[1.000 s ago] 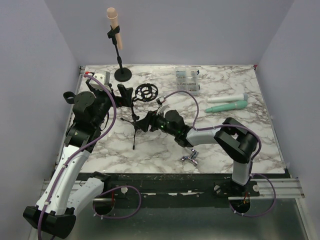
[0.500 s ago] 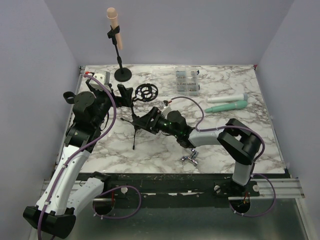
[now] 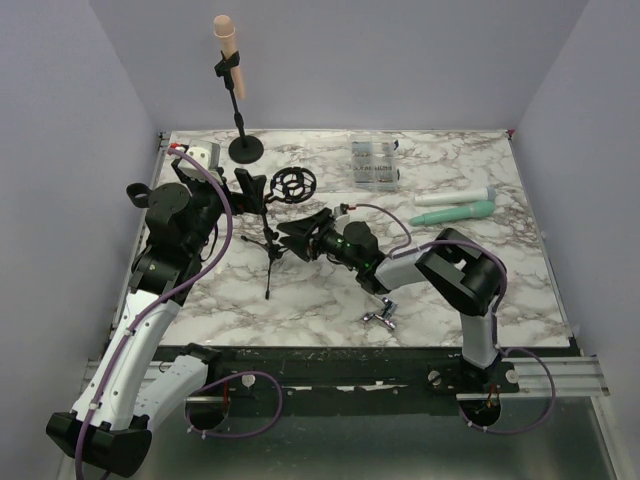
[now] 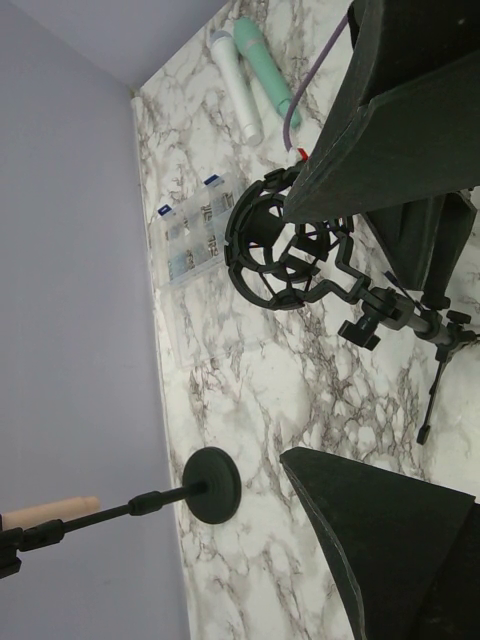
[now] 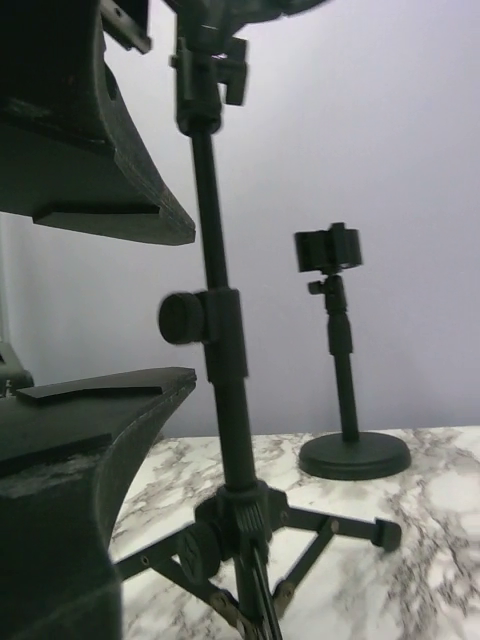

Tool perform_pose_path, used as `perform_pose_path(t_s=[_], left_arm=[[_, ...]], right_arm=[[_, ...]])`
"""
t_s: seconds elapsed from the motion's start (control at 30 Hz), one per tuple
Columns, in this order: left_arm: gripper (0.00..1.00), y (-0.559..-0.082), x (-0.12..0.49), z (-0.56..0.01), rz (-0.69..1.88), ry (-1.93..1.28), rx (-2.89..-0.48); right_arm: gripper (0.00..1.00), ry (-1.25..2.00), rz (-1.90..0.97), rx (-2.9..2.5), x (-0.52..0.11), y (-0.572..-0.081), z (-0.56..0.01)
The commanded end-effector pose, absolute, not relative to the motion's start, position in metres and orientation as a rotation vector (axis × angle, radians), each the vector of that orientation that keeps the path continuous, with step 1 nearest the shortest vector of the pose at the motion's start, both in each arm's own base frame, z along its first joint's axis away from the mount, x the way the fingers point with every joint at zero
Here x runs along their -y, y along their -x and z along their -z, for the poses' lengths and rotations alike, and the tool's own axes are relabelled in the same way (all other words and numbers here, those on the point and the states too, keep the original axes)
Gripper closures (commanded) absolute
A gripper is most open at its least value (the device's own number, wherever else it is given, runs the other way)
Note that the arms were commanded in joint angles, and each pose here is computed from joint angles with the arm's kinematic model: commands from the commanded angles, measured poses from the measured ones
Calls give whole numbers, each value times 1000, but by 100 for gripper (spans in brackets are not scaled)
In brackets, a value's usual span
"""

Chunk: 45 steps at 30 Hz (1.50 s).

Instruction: Remove the microphone from the stand

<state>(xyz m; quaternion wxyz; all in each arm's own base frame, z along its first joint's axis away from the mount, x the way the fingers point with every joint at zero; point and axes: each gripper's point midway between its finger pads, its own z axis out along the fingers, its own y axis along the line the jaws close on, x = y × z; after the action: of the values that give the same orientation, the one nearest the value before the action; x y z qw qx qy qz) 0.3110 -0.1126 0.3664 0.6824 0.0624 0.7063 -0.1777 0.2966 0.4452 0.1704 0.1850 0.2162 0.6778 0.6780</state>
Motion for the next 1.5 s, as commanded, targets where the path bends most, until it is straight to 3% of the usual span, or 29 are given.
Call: perform_pose_path(t_s=[0.0, 0.43, 0.63, 0.87, 1.13, 1.27, 1.47], left_arm=[[2, -307, 115, -379, 420, -145, -1553], [1, -307, 116, -380, 426, -145, -1553], [2, -308, 116, -379, 426, -144, -1557], [1, -308, 116, -378, 423, -144, -1561], [1, -308, 116, -378, 422, -147, -1557], [1, -308, 115, -378, 418, -145, -1558], [1, -309, 116, -376, 417, -146, -1563]], right_arm=[[44, -714, -2044, -1879, -450, -301, -170], [49, -701, -2093, -1869, -456, -301, -174], [60, -709, -2132, -1859, -457, -299, -172], [61, -703, -2132, -1854, -457, -300, -171], [82, -684, -2110, -1863, -457, -299, -167], [99, -601, -2045, -1878, -456, -297, -164], [99, -372, -1741, -1930, -450, -303, -138]])
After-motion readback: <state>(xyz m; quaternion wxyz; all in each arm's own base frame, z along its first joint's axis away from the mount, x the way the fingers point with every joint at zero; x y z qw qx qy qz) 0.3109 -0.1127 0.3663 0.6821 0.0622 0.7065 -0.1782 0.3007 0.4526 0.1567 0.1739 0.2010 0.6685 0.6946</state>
